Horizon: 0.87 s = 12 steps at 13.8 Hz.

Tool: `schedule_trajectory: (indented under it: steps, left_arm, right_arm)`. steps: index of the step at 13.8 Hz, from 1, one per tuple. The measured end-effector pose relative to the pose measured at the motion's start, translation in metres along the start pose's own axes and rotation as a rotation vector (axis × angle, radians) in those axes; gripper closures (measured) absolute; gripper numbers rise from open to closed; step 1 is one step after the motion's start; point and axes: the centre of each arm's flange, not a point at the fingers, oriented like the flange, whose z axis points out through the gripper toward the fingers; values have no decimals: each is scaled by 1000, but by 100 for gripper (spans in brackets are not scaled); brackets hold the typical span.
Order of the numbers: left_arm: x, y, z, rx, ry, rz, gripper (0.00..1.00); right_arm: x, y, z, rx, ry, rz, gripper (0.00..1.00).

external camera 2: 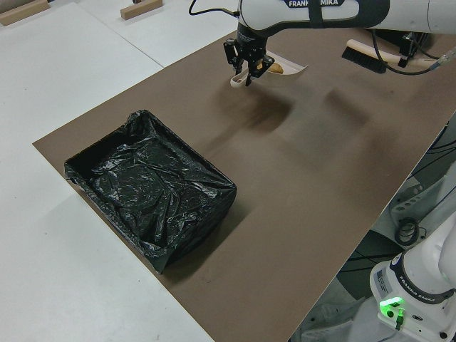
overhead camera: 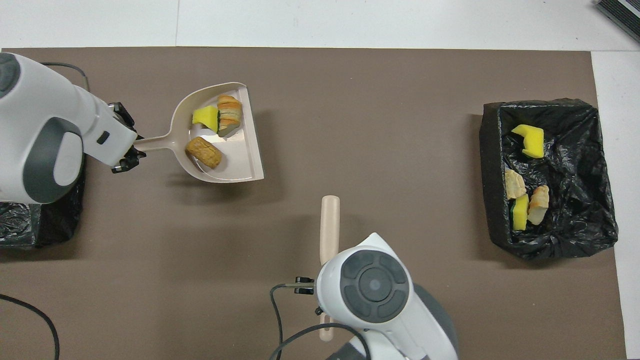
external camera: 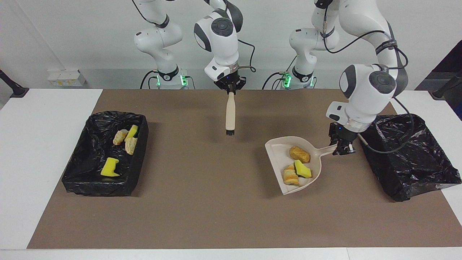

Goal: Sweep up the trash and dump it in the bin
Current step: 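Carry the loaded dustpan with the left gripper over the nearby bin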

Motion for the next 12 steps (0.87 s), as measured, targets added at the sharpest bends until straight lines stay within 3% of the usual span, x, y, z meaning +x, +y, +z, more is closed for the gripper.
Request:
schedule_trajectory:
  steps: [4,7,12]
  left_arm:
    - [-91,-14,-18,-15,-3,58,68]
    - [-180,-13,-19,-18,-2,104,68]
    - [-320,12,-25,-9,1,147,68]
  right_arm:
    - [-35,-61,58,43,28,-28,74]
    - [-58,-90,105,18,41,-35,74]
    - [-54,-92,116,-6,50,-35,74]
